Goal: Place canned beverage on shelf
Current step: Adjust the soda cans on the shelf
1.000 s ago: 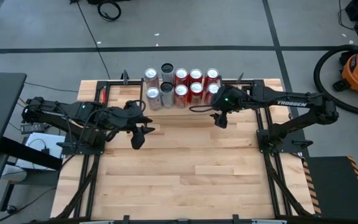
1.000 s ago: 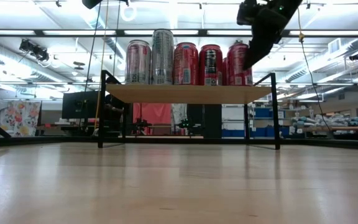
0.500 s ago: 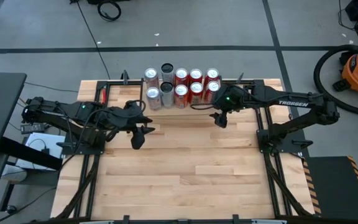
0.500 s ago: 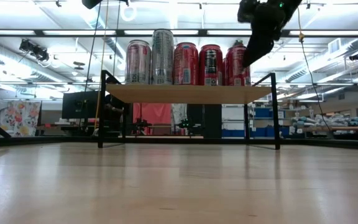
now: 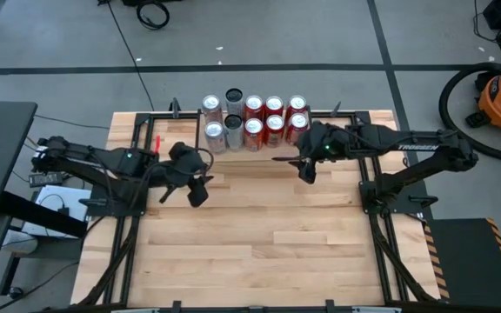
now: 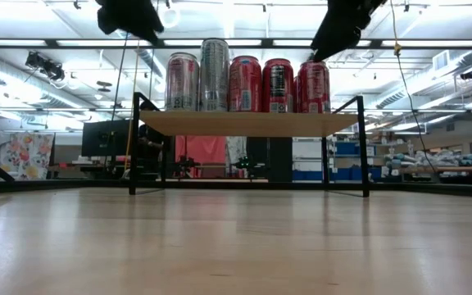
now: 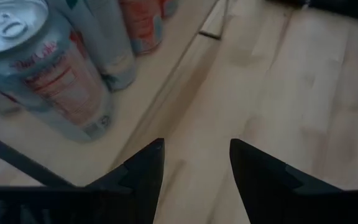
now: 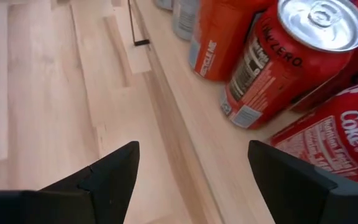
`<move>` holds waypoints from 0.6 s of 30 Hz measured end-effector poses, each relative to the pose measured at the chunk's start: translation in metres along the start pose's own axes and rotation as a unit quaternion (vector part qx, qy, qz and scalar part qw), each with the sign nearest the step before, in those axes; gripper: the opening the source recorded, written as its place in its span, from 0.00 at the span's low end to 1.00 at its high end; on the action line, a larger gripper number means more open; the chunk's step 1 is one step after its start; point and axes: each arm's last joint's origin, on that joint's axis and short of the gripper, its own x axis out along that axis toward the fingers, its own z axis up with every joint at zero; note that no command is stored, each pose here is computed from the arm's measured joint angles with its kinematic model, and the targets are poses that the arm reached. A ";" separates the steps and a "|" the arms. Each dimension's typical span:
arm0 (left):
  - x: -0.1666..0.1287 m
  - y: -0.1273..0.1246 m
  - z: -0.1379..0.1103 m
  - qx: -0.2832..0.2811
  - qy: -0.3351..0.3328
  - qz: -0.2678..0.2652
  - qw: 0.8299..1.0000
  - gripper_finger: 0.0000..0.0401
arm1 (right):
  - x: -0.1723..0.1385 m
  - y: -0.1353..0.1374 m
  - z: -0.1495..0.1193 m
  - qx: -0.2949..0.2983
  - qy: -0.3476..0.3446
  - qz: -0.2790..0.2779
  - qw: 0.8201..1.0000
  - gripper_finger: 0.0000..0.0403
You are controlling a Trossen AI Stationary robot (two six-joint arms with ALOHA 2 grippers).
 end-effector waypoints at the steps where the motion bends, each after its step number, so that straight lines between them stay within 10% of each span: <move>1: 0.001 0.001 -0.001 0.006 0.000 0.005 1.000 0.48 | 0.000 0.001 0.000 0.001 0.000 0.002 1.000 0.77; 18: 0.072 -0.016 0.003 0.054 -0.005 0.118 0.992 0.48 | -0.002 0.007 0.001 0.017 -0.013 0.004 1.000 0.77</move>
